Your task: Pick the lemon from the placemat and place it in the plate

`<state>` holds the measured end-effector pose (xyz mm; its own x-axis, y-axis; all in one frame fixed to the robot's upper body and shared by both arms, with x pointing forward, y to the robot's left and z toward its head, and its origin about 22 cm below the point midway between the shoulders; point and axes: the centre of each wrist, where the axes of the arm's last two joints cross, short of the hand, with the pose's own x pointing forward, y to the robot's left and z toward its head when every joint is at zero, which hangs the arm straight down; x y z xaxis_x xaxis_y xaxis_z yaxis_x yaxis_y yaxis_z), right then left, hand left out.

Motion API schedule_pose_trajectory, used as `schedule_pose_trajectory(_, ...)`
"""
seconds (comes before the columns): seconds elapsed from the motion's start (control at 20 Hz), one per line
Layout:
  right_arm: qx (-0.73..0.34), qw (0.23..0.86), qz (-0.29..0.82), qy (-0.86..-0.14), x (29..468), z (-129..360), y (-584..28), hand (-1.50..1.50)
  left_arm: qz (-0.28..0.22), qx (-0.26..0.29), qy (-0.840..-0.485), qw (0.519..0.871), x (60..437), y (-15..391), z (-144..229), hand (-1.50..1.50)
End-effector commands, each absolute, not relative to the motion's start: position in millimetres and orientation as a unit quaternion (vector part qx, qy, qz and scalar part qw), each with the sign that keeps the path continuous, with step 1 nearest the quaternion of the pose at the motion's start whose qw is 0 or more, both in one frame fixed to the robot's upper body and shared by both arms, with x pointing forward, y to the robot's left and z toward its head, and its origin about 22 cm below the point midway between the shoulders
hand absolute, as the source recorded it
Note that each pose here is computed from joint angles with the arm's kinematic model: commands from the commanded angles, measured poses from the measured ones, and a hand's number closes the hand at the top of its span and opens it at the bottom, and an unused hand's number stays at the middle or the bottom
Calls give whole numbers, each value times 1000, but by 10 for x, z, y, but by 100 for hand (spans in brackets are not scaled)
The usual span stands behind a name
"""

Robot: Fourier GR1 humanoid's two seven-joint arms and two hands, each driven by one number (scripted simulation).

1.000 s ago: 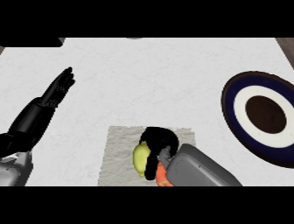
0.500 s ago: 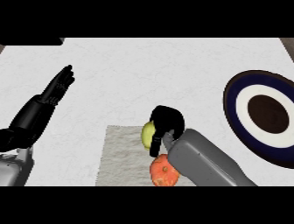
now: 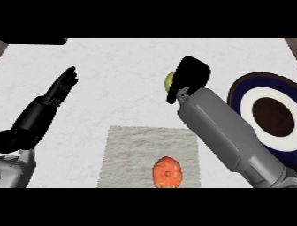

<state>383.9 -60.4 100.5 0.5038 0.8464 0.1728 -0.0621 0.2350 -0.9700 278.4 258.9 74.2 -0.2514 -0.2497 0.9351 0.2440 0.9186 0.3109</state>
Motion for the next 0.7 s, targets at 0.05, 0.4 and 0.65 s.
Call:
schedule_pose_trajectory(0.05, -610, 682, 173, -364, 3999, 1378, -319, 150, -206, 3, -766, 609, 2822, 2608, 780, 0)
schedule_pose_trajectory(0.4, -639, 654, 123, -386, 4143, 1762, -181, 150, -193, 8, -760, 620, 2752, 2643, 713, 0)
schedule_pose_trajectory(0.65, -686, 619, 90, -372, 4271, 1873, -349, 150, -184, 19, -759, 624, 2766, 2682, 723, 0)
